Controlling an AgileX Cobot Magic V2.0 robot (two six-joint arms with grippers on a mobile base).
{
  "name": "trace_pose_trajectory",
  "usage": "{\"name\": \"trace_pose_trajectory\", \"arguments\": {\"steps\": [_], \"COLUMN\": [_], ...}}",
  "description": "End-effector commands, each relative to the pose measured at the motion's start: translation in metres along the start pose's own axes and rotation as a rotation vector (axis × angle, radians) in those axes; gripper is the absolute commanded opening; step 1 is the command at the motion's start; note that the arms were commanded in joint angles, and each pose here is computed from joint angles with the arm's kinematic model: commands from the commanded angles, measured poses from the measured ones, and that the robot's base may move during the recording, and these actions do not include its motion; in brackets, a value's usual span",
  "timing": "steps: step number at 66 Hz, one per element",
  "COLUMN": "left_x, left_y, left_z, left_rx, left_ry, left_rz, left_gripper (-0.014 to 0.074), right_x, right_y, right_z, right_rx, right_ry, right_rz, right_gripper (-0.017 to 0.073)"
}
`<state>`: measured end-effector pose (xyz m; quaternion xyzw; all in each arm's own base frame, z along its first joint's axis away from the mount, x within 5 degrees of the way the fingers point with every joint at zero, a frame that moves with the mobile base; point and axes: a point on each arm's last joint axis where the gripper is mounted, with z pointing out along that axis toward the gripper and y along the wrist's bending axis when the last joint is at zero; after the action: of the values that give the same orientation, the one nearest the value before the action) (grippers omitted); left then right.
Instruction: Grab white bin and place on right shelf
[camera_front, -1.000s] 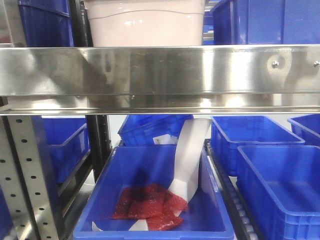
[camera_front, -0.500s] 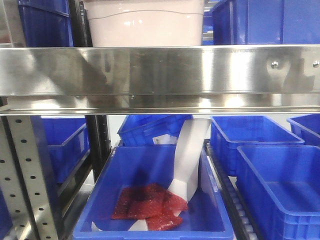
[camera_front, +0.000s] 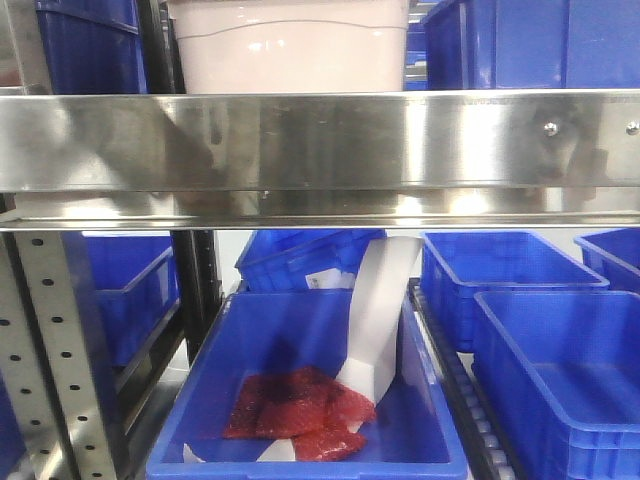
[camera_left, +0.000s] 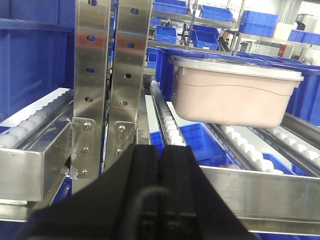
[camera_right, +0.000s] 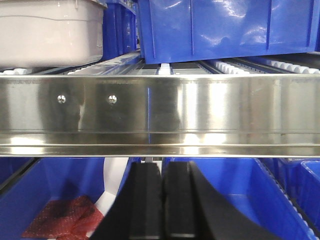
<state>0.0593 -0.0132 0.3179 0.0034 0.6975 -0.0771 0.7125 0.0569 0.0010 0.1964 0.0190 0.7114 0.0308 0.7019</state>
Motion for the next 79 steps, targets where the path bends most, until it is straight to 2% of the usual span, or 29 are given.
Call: {"name": "trace_pose_trajectory", "arguments": {"steps": [1,65,72,79], "left_x": [-0.0138,-0.0138,-0.0191,-0.0148], "left_y": [0.0017,0.0017,0.0051,0.007], "left_z": [-0.001,-0.001,-0.0017,-0.0003], "left_rx": [-0.027,-0.027,-0.065,-0.078], "left_ry": [-0.078,-0.078,-0.137,-0.133], "left_rz": [-0.016,-0.016,-0.017,-0.012], "left_gripper": [-0.0118,-0.0118,-0.0118,-0.0118], "right_x": [-0.0101,-0.0115,-0.0115,-0.0115], "right_y": [0.0008,0.0009,0.0009,0.0009], "right_z": [-0.0021,-0.0022,-0.0022,-0.0022], "right_rx": [-0.007,-0.009,-0.009,-0.009], "right_ry": [-0.115,-0.131,-0.131,-0.131], "right_rz": [-0.023,-0.026,-0.026,-0.026], "right_gripper": [0.0041,0.0041,0.0041,0.0041]}}
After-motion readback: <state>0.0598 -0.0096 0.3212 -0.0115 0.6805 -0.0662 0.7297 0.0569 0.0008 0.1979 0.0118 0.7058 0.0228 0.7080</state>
